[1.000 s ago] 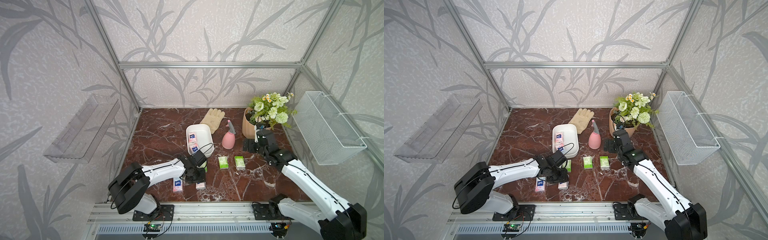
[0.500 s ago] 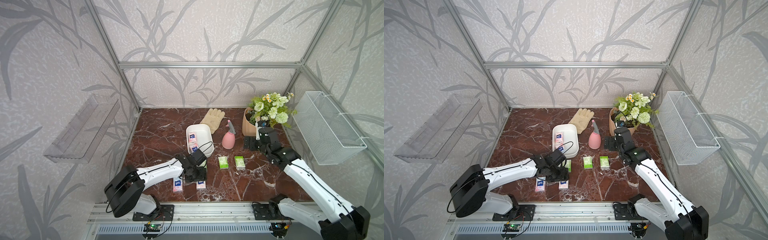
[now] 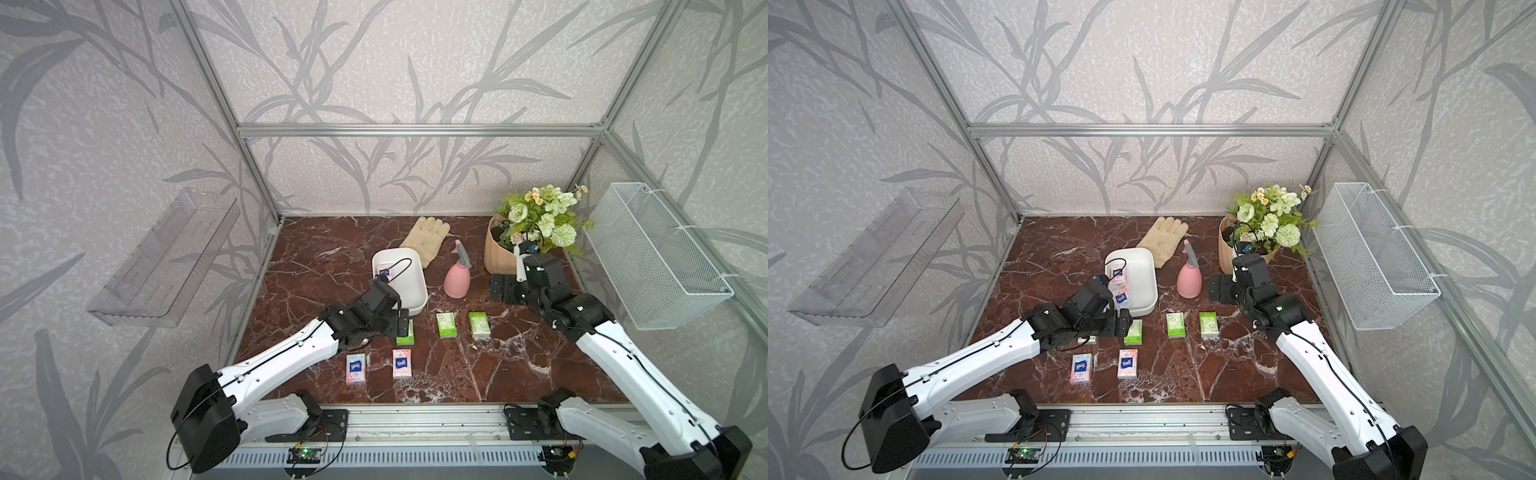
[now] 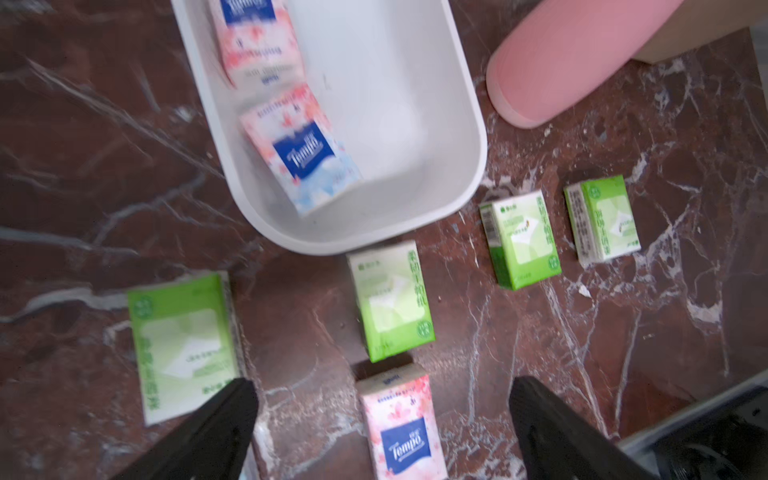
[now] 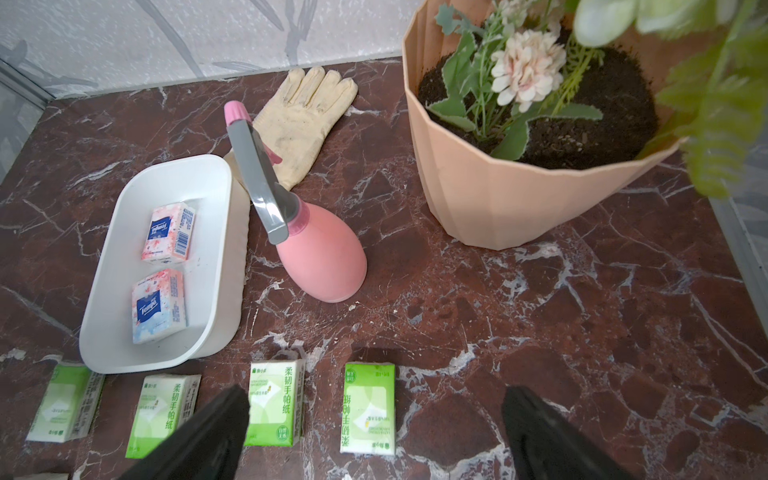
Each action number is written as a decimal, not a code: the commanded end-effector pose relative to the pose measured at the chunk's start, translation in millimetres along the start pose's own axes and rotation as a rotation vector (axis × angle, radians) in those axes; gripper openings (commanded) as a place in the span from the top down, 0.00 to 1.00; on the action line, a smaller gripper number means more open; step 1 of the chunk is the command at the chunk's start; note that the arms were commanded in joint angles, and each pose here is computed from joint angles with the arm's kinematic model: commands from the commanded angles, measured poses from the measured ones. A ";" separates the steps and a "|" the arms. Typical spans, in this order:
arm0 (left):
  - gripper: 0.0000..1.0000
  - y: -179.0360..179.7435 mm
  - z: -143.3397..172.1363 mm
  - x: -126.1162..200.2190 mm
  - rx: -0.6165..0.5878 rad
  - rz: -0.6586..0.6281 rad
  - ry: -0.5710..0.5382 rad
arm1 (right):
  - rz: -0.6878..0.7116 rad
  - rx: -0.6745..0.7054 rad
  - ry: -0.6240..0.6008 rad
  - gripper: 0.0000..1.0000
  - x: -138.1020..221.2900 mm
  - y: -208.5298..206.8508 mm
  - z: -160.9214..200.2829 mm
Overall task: Take the pocket tissues out of the storage box
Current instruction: Place the pocket tissues at the center of the board, then pick up the pocket tissues from the storage box.
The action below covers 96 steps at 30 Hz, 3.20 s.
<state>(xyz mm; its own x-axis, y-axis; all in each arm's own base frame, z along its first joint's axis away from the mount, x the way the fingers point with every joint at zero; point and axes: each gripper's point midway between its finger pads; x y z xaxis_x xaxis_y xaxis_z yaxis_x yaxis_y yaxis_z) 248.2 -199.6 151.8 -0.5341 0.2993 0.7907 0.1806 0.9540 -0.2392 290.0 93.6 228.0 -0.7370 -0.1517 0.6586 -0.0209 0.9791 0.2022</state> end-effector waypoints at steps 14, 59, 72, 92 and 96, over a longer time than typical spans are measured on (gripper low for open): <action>0.00 59.0 -117.3 28.4 -0.033 -0.148 -0.288 | -0.021 0.059 0.076 0.01 21.4 39.5 -1.0; 0.00 112.3 -45.3 -20.9 -0.047 -0.060 -0.311 | -0.204 0.329 0.481 0.15 -194.9 271.5 85.1; 0.00 119.9 -39.1 -22.2 -0.046 -0.094 -0.314 | -0.208 0.308 0.583 0.21 -211.1 268.2 120.5; 0.00 126.0 -37.5 -22.3 -0.040 -0.125 -0.318 | -0.044 0.405 0.647 0.29 -232.6 233.9 137.2; 0.00 127.5 -38.1 -21.6 -0.041 -0.135 -0.322 | -0.002 0.421 0.659 0.35 -233.1 224.9 139.0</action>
<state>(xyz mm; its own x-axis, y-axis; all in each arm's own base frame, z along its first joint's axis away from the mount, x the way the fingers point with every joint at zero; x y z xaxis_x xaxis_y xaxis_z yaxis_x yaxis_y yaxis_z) 312.6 -89.6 121.1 -0.7651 0.1850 0.6167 0.1281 0.9824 -0.1357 362.4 383.1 27.0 -0.1928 -0.1540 0.9691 -0.3797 0.9224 0.0711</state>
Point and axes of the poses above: each gripper's point midway between its finger pads, its own x axis back along the fingers, its own y axis along the line the jaws close on, z = x × y, and after that the axes turned 1 degree about -x, right-handed
